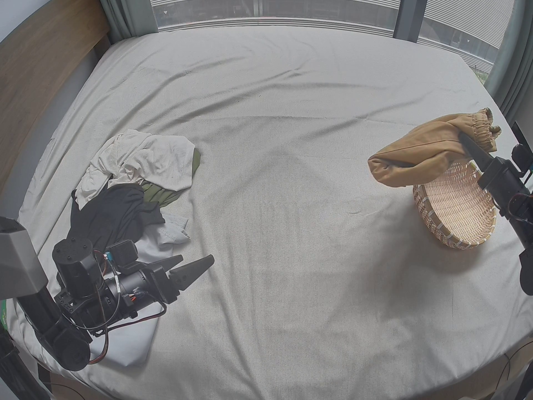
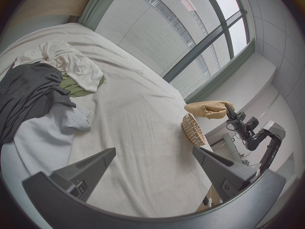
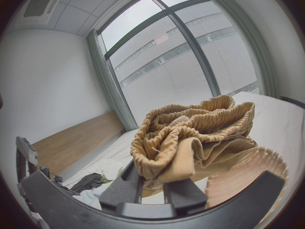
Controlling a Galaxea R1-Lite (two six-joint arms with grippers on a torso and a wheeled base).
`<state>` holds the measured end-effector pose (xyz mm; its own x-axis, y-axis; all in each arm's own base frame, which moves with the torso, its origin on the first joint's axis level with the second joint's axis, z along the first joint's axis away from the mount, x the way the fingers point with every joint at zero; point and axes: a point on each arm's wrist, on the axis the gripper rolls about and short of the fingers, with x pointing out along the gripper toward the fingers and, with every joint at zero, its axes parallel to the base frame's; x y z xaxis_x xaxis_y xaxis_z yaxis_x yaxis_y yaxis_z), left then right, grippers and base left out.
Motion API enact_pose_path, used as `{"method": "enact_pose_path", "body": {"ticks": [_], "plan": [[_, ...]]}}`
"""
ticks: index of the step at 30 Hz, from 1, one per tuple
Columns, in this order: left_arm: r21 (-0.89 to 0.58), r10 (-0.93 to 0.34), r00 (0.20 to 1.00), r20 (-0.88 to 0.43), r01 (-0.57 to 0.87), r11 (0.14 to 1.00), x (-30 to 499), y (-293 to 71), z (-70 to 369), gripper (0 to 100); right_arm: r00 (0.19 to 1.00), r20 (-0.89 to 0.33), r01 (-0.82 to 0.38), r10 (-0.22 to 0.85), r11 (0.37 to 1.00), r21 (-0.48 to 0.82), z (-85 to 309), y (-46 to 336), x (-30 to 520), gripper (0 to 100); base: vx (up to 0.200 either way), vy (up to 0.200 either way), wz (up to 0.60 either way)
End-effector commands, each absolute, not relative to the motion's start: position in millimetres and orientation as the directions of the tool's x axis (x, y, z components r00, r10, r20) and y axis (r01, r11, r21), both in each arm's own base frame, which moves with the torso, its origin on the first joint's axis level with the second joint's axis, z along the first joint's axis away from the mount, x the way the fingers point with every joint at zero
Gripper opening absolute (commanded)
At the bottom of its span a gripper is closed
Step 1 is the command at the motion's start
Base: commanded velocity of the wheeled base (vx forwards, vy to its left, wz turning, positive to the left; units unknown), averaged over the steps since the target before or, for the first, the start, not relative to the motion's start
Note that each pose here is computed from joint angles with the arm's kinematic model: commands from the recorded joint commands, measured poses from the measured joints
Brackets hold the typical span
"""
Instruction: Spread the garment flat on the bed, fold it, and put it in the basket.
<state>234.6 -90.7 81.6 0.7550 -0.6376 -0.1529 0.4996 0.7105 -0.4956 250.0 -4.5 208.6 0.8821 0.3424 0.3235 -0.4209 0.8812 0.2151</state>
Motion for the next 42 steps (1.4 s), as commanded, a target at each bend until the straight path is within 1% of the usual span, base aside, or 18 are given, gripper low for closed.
{"method": "enact_pose_path", "body": {"ticks": [1,9,15,24,32,33,39,42], "plan": [[-0.496,-0.637,0.755,-0.153,0.499,0.71,235,-91,81,100,0.909,0.318,-0.341,0.269,0.919,0.198,211,-26,255,0,0.0,0.0,0.0],[-0.495,-0.637,0.755,-0.153,0.5,0.711,235,-91,81,100,0.947,0.27,-0.229,0.171,0.953,0.198,199,-56,272,0,0.0,0.0,0.0],[-0.496,-0.637,0.755,-0.153,0.499,0.71,235,-91,81,100,0.959,0.254,-0.179,0.125,0.962,0.205,193,-71,278,0,0.0,0.0,0.0],[-0.495,-0.638,0.756,-0.147,0.502,0.709,235,-91,83,100,0.971,0.209,-0.164,0.117,0.961,0.222,179,-75,282,0,0.0,0.0,0.0],[-0.493,-0.638,0.756,-0.147,0.503,0.71,235,-91,83,100,0.973,0.199,-0.161,0.116,0.961,0.226,176,-75,281,0,0.0,0.0,0.0],[-0.493,-0.638,0.756,-0.147,0.503,0.71,235,-91,83,100,0.974,0.195,-0.16,0.116,0.96,0.228,175,-75,280,100,0.0,0.0,0.0],[-0.493,-0.638,0.757,-0.142,0.505,0.708,235,-91,84,100,0.975,0.188,-0.163,0.12,0.959,0.231,175,-72,273,100,0.0,0.0,0.0],[-0.488,-0.639,0.76,-0.122,0.515,0.705,235,-90,89,100,0.967,0.216,-0.178,0.131,0.961,0.212,191,-65,255,100,0.0,0.0,0.0]]}}
